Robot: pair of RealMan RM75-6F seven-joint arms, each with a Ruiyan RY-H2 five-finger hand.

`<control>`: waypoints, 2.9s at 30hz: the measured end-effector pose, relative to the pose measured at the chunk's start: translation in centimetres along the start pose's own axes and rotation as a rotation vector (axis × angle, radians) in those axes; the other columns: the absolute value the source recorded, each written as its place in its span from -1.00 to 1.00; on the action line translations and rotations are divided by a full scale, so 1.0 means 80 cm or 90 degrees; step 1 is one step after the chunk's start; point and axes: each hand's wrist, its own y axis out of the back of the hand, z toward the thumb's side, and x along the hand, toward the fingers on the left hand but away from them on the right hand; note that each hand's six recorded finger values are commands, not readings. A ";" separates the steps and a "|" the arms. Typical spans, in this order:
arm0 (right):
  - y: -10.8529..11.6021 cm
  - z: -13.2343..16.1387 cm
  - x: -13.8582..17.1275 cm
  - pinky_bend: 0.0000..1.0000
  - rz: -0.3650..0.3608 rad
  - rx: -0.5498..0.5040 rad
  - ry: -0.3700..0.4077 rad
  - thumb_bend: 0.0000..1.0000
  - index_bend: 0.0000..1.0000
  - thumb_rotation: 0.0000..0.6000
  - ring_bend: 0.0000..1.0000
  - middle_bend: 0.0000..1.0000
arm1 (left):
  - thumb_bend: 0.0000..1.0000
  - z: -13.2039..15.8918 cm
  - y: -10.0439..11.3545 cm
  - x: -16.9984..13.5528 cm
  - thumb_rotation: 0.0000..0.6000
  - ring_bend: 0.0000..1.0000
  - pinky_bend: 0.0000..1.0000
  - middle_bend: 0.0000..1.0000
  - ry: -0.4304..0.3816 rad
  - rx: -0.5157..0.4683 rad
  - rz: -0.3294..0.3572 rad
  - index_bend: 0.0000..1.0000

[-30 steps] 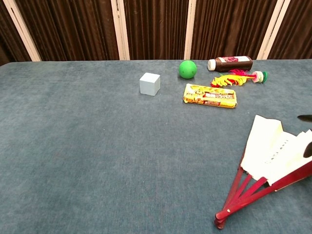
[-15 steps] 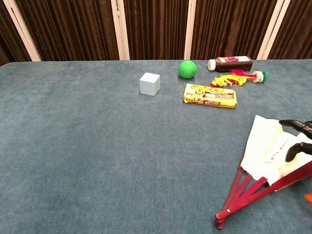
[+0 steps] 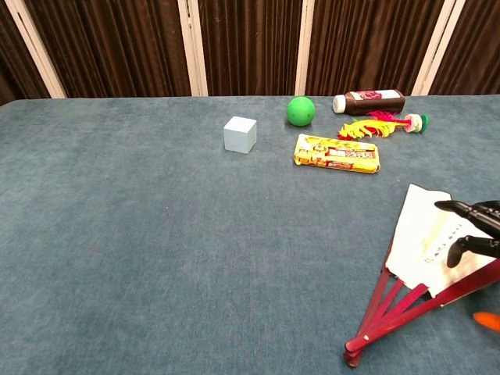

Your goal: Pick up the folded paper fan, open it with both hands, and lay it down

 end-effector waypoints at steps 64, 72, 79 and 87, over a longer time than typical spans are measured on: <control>0.095 -0.017 -0.030 -0.69 -0.129 -0.047 0.028 -0.12 0.35 1.00 -0.63 -0.77 | -0.58 0.008 -0.005 -0.006 1.00 -1.00 -1.00 -1.00 -0.006 -0.001 -0.015 -0.81; 0.144 -0.008 -0.057 -0.66 -0.154 -0.068 0.050 -0.10 0.64 1.00 -0.62 -0.73 | -0.58 0.010 -0.006 -0.006 1.00 -1.00 -1.00 -1.00 -0.008 -0.003 -0.017 -0.81; 0.209 -0.005 -0.104 -0.66 -0.179 -0.084 0.079 -0.10 0.85 1.00 -0.59 -0.69 | -0.58 0.008 -0.007 -0.003 1.00 -1.00 -1.00 -1.00 -0.008 -0.004 -0.020 -0.80; 0.257 -0.010 -0.149 -0.66 -0.162 -0.085 0.091 -0.10 0.86 1.00 -0.59 -0.69 | -0.58 0.010 -0.013 0.000 1.00 -1.00 -1.00 -1.00 -0.013 -0.001 -0.032 -0.81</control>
